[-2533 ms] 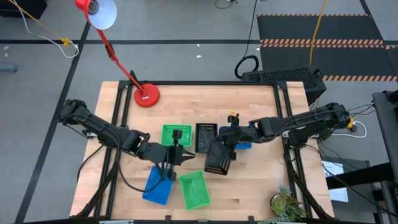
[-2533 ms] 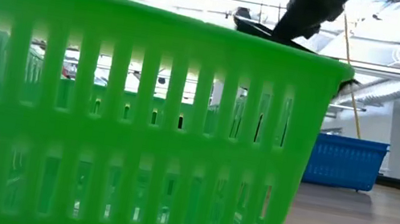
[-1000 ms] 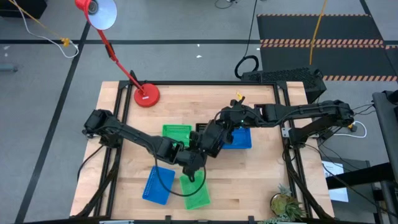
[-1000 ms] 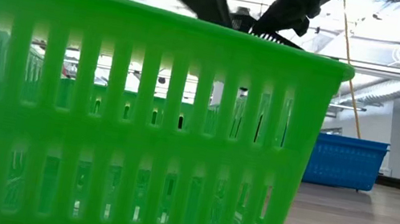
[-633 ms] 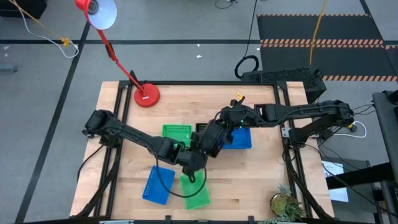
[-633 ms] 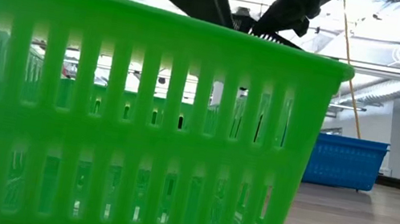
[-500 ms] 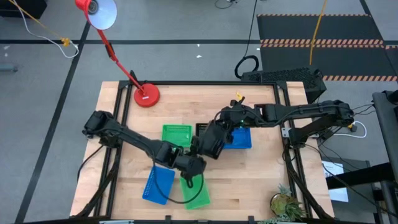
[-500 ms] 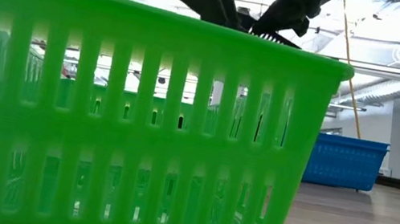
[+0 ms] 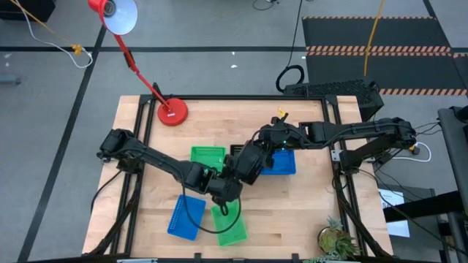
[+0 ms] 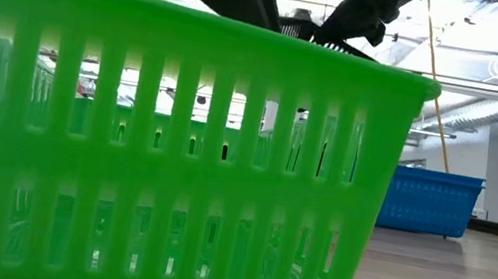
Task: Stack baskets by color
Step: Stack the bottom black bin on the top black bin
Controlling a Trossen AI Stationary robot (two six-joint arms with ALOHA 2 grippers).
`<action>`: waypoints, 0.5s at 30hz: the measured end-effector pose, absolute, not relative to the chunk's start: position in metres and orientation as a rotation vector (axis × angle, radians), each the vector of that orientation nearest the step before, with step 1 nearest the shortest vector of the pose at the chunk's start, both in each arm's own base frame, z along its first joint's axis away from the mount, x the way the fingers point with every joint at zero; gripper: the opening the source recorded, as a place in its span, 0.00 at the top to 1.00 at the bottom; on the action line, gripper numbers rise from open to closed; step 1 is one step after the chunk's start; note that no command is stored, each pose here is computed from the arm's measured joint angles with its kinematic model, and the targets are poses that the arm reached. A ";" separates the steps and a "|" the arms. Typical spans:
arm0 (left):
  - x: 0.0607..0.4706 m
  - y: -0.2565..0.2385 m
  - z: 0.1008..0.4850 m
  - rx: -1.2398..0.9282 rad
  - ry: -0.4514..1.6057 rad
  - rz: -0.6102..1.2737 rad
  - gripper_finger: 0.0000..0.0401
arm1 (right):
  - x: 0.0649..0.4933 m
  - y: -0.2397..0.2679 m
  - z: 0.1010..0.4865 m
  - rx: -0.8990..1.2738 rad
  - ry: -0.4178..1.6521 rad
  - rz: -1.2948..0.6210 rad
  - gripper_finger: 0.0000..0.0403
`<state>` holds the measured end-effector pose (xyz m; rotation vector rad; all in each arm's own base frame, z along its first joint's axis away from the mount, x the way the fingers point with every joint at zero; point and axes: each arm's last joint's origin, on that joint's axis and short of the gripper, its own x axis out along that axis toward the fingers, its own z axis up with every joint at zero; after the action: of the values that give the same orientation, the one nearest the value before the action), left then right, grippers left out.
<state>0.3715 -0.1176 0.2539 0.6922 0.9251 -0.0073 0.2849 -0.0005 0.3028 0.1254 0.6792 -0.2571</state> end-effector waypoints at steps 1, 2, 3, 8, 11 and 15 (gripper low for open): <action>0.372 -0.117 0.254 0.695 0.925 -0.008 0.78 | 0.285 -0.001 0.303 0.125 0.679 -0.257 0.97; 0.372 -0.117 0.254 0.695 0.925 -0.007 0.81 | 0.285 -0.001 0.303 0.125 0.679 -0.257 0.97; 0.372 -0.117 0.254 0.694 0.927 -0.009 0.85 | 0.285 -0.001 0.303 0.125 0.679 -0.257 0.97; 0.372 -0.117 0.254 0.695 0.924 -0.013 0.97 | 0.285 0.000 0.303 0.123 0.675 -0.253 0.96; 0.372 -0.117 0.254 0.694 0.925 -0.011 0.94 | 0.285 0.000 0.303 0.126 0.673 -0.254 0.93; 0.371 -0.117 0.254 0.684 0.930 -0.006 0.93 | 0.286 0.000 0.300 0.113 0.668 -0.249 0.88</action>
<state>0.3713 -0.1167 0.2536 0.6838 0.9303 -0.0061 0.2859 0.0000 0.2996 0.1131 0.6681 -0.2489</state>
